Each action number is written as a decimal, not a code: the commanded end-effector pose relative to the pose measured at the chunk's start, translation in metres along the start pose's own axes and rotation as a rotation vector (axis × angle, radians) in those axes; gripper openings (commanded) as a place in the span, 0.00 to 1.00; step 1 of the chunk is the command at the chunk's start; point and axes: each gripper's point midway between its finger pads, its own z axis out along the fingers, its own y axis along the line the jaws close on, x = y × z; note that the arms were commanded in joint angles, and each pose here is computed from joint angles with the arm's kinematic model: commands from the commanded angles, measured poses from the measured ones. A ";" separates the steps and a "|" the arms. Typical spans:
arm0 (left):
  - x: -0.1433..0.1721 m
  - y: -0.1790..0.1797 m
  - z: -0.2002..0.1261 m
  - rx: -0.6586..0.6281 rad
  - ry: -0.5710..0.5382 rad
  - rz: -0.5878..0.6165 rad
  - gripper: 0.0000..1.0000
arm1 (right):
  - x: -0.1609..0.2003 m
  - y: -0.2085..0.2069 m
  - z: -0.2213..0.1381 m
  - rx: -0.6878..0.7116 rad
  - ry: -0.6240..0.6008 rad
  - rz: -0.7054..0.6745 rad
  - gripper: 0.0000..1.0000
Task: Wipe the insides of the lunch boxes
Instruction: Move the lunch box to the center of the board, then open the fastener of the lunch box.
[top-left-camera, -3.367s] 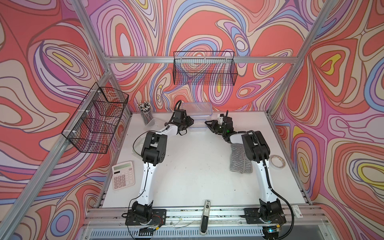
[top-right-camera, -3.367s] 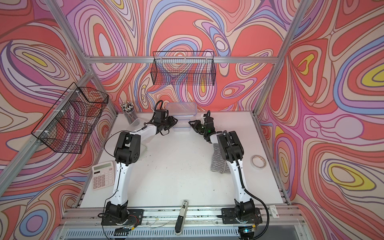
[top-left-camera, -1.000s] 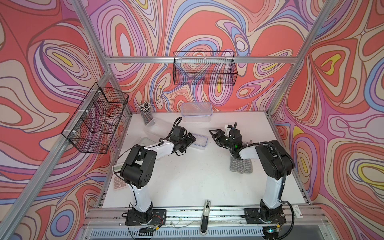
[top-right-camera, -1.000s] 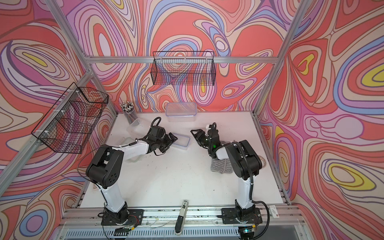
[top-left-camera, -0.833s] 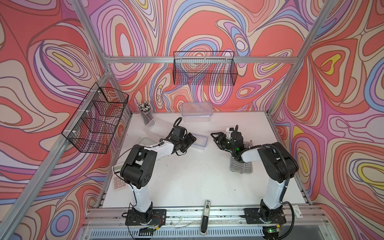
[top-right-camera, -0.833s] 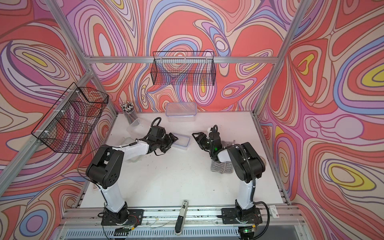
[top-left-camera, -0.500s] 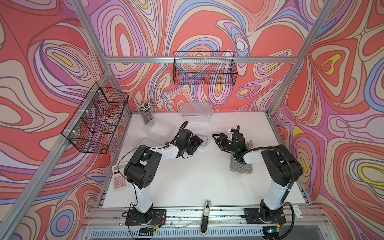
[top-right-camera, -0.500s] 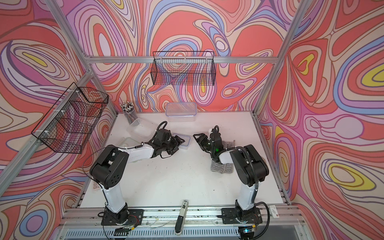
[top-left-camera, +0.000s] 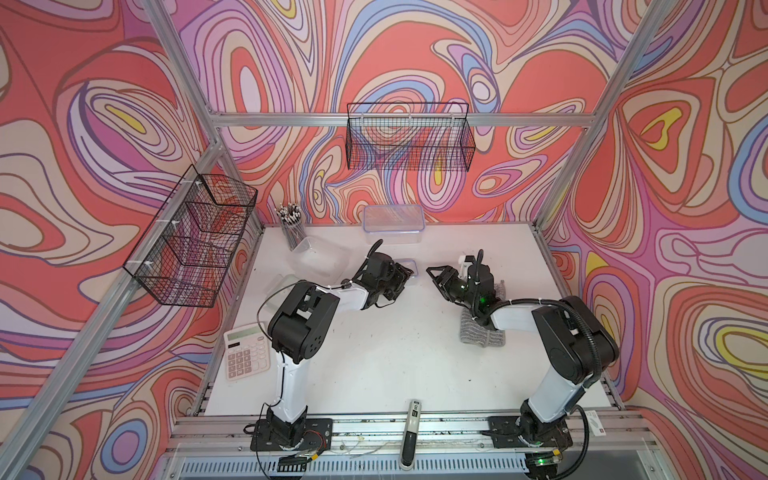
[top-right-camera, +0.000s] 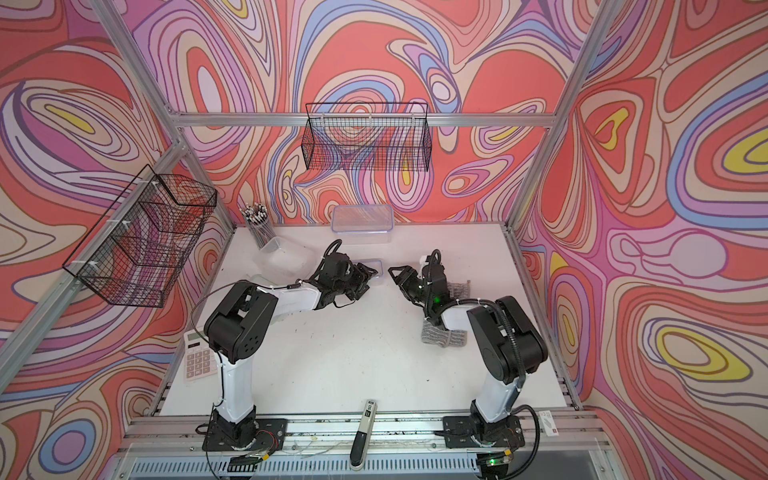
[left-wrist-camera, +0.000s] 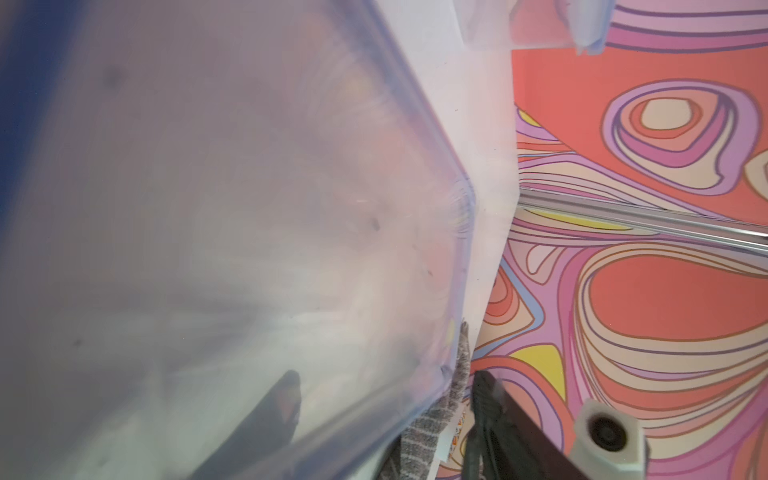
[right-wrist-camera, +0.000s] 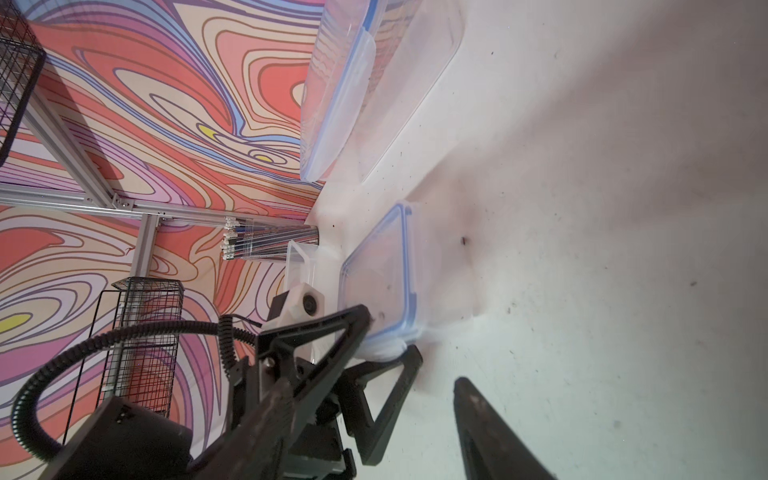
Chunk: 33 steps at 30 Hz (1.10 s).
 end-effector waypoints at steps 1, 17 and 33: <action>-0.002 -0.023 0.003 0.068 -0.006 -0.005 0.68 | 0.005 -0.009 0.006 -0.016 0.004 0.031 0.63; 0.025 -0.001 -0.034 -0.043 0.092 0.078 0.71 | 0.000 -0.010 0.031 -0.082 0.001 0.077 0.64; -0.040 -0.028 -0.052 -0.448 0.025 0.577 0.51 | -0.028 -0.026 0.067 -0.117 -0.075 0.129 0.63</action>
